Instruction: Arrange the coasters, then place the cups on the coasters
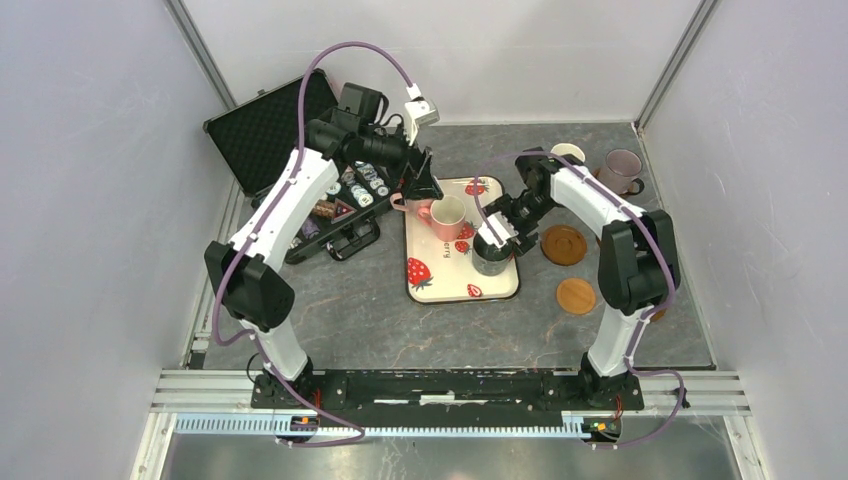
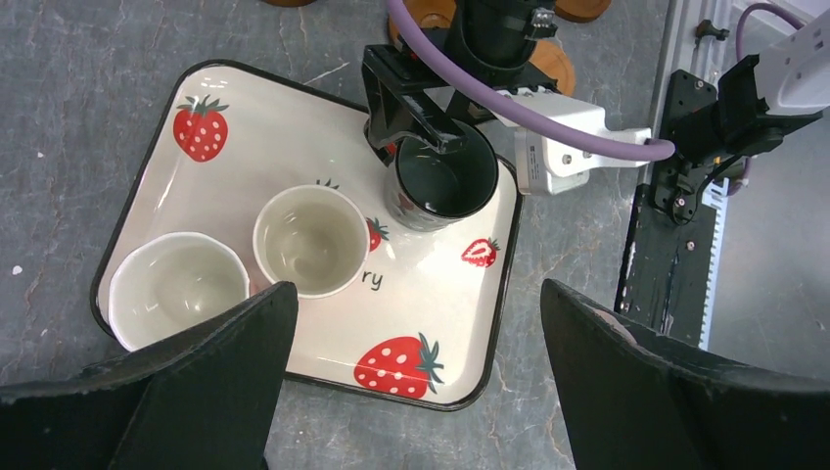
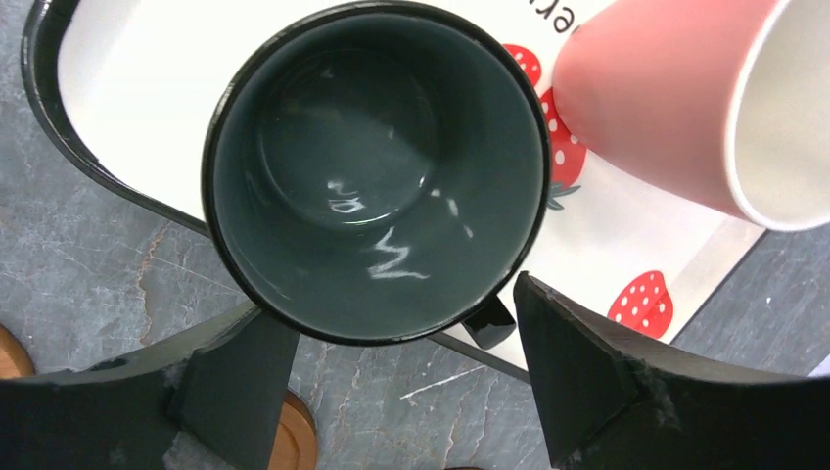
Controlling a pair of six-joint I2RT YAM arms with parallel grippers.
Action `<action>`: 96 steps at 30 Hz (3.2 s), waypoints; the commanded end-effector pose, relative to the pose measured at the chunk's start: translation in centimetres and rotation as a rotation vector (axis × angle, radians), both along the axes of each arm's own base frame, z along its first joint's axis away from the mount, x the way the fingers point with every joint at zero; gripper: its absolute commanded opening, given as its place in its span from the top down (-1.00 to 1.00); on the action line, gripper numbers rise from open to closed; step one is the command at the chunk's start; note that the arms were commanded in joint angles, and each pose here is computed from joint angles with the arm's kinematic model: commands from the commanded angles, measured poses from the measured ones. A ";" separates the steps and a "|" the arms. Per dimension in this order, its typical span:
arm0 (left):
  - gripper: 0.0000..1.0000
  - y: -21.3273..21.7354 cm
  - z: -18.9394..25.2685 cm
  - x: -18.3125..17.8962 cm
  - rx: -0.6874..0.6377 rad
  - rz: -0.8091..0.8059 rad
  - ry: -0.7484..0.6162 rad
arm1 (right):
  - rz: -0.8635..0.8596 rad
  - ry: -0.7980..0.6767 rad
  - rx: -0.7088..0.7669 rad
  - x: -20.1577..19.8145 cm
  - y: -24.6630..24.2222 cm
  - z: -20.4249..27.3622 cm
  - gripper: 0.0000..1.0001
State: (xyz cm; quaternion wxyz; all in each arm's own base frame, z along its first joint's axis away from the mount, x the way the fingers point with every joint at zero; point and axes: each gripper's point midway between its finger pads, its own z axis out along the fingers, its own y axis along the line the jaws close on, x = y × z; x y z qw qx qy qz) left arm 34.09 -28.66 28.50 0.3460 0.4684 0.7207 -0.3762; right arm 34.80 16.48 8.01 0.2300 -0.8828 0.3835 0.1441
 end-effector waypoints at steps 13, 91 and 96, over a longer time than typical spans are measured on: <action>-1.00 4.6 2.2 5.5 -0.130 0.306 0.027 | -0.388 0.083 0.007 -3.1 -1.4 -0.7 -0.18; -1.00 -6.2 -3.0 8.1 0.001 0.138 0.107 | -1.659 0.149 0.227 -19.8 -34.4 0.1 1.00; -1.00 -5.8 -3.0 8.2 0.017 0.147 0.081 | -1.647 0.138 0.253 -19.3 -34.5 -0.5 1.00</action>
